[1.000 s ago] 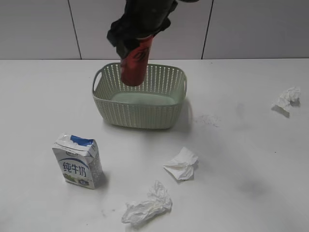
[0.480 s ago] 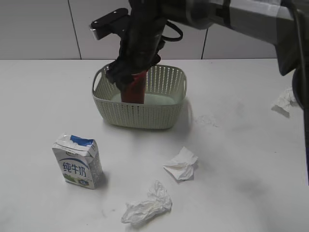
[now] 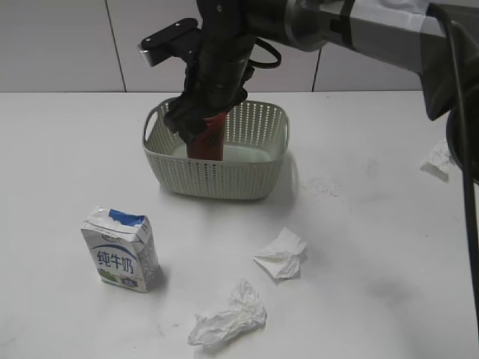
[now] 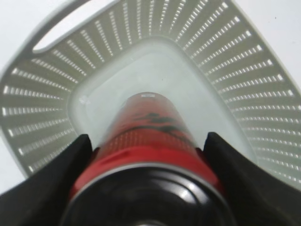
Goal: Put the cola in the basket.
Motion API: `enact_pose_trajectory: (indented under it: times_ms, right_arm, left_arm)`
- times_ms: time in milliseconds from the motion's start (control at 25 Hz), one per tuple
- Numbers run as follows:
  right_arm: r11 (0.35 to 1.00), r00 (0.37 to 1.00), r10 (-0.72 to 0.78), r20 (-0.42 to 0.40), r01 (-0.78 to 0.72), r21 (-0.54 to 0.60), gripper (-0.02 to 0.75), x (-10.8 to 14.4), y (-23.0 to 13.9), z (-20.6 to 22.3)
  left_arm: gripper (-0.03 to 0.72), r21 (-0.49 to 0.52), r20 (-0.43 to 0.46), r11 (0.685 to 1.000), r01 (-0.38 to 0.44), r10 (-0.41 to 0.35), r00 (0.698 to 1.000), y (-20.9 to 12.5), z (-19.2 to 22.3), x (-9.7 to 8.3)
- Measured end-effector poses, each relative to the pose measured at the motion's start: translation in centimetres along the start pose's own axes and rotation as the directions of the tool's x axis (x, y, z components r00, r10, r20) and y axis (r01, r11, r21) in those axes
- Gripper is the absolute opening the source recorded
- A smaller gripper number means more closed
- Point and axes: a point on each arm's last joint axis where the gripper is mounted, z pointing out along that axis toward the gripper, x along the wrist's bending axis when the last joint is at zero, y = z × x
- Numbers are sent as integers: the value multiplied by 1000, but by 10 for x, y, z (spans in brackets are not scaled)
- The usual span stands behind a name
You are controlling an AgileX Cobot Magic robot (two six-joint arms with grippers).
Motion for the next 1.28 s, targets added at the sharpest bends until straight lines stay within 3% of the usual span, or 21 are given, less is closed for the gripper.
enact_pose_trajectory:
  times_ms: [240,560,840,1080,1280]
  right_arm:
    - [999,1000,6,-5,-6,-43,567,0,5,-2]
    - [996,999,28,-34,-31,-85,573,3,11,-13]
    - [953,999,32,-16,-36,-302,573,0,36,-69]
    - [908,998,62,6,-53,-416,573,-17,47,-112]
    - [922,990,137,31,-116,-369,574,-56,34,-133]
  left_arm:
    - [229,0,0,1000,0,0,1000,0,0,0]
    - [229,0,0,1000,0,0,1000,0,0,0]
    - [232,0,0,1000,0,0,1000,0,0,0]
    - [232,0,0,1000,0,0,1000,0,0,0]
    - [232,0,0,1000,0,0,1000,0,0,0]
